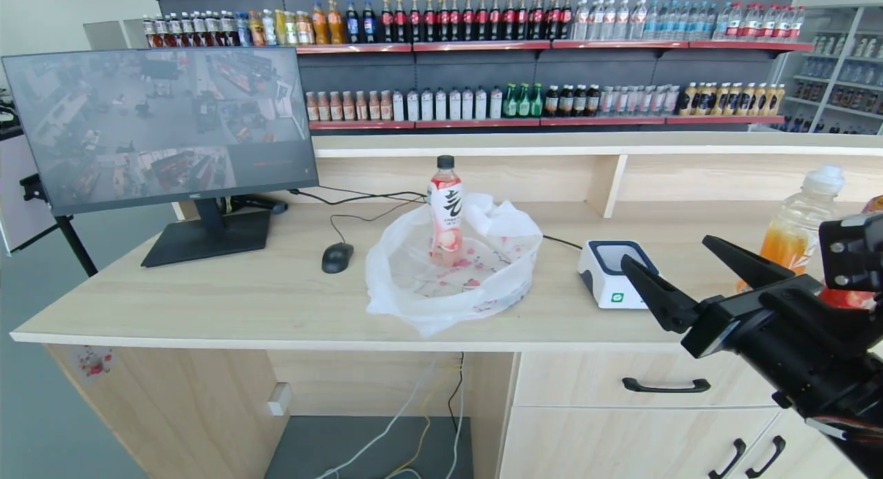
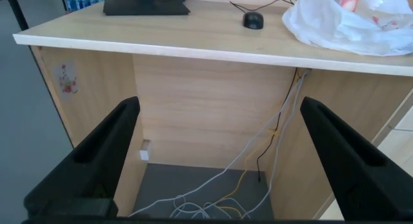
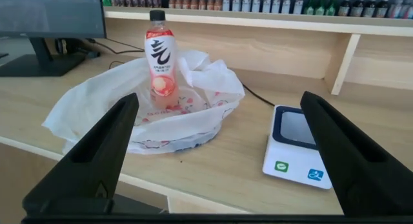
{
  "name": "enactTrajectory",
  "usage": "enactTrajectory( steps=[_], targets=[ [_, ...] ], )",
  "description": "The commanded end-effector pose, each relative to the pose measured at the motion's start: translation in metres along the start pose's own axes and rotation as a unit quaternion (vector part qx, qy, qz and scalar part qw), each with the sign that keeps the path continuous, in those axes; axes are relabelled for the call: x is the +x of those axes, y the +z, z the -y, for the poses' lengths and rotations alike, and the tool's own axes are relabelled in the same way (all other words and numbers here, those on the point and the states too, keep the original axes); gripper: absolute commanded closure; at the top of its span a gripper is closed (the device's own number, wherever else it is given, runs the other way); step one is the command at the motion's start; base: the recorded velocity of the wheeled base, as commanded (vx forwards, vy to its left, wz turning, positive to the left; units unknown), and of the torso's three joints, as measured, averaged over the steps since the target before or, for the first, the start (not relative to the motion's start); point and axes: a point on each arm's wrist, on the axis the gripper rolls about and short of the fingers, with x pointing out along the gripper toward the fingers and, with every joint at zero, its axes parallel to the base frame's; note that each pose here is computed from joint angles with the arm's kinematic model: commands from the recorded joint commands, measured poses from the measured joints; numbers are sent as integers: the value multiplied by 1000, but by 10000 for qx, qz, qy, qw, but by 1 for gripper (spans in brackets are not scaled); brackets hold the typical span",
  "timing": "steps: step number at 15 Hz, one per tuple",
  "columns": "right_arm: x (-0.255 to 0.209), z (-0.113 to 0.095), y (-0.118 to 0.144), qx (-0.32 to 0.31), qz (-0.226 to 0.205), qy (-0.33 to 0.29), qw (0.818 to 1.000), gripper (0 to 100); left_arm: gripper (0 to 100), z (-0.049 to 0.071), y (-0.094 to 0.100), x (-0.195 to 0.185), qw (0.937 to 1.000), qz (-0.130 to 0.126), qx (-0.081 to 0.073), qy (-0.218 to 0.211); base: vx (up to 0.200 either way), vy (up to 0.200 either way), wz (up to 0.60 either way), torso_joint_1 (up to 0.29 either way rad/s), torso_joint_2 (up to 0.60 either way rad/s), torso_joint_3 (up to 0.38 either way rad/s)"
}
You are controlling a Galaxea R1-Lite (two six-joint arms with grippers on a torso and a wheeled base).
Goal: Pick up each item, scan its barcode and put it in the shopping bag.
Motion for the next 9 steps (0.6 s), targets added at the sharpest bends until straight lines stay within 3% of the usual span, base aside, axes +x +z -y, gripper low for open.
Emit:
enactTrajectory(
  steps=[1, 9],
  targets=[
    [-1, 0, -3, -1, -77, 0, 10000, 0, 0, 0, 0, 0, 10000, 5, -10, 7, 0, -200, 0, -12, 2, -2],
    [24, -6, -2, 149, 4, -13, 9999, 0, 0, 0, 0, 0, 10000, -2, -25, 7, 0, -200, 0, 1, 2, 2]
  ],
)
